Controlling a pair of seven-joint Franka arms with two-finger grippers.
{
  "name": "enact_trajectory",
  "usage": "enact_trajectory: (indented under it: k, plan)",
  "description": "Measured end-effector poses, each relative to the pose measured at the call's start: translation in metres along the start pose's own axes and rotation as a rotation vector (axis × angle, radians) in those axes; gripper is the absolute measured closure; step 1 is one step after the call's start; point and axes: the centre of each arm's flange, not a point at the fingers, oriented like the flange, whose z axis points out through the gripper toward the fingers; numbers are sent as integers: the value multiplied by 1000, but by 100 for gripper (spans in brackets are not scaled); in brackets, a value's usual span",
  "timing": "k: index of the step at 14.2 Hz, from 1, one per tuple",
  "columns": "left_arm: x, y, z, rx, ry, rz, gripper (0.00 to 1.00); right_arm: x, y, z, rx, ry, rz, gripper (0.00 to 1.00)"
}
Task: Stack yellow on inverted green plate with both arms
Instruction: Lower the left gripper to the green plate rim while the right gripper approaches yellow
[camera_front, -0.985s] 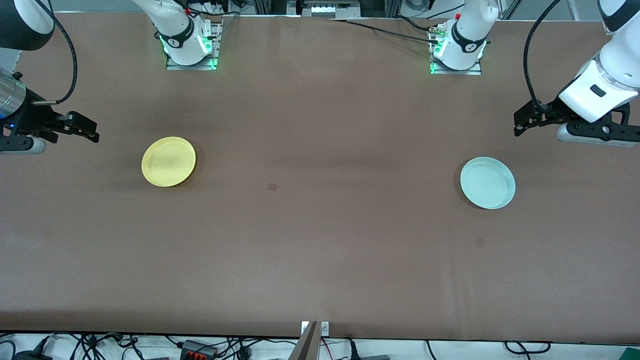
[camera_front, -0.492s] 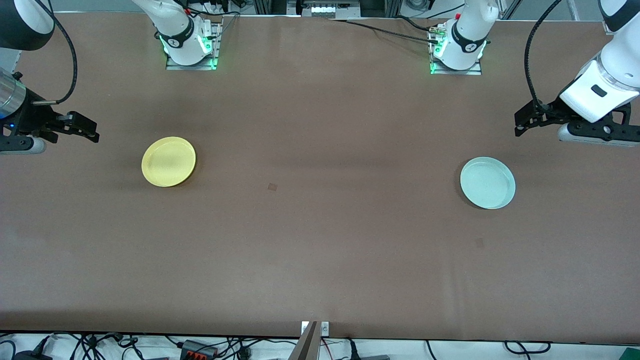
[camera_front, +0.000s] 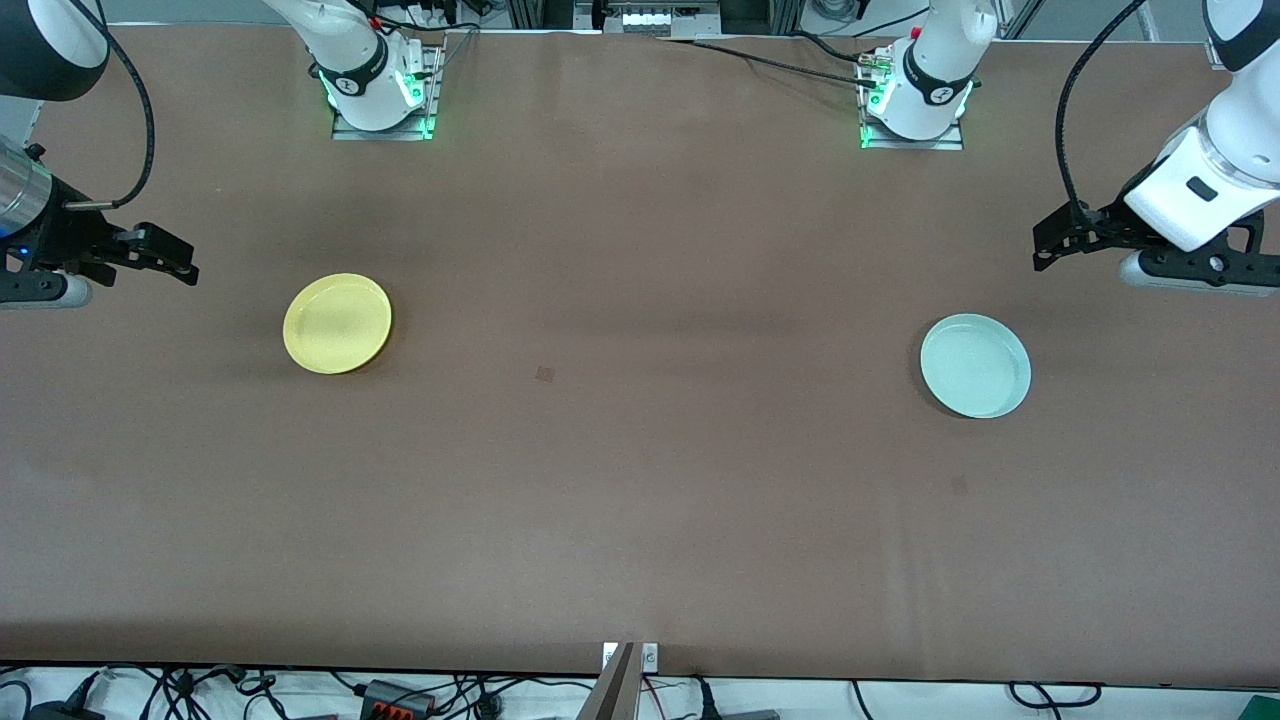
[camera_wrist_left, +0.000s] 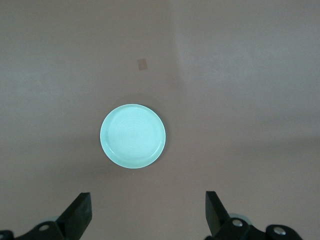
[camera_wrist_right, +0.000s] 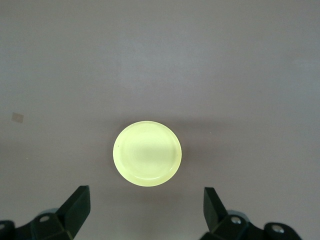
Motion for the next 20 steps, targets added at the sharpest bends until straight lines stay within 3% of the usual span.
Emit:
enact_trajectory:
  k: [6,10,14,16,20]
  plan:
    - [26,-27,57,-8,-101,-35,0,0,0,0,0,0,0,0]
    - [49,-67,140,-28,-205,-48,0,0,0,0,0,0,0,0]
    - [59,-111,237,-45,-152,44,0,0,0,0,0,0,0,0]
    - [46,-150,279,-51,-114,90,0,0,0,0,0,-1,0,0]
    - [24,-198,344,-84,-112,159,2,-1,0,1,0,-8,-1,0]
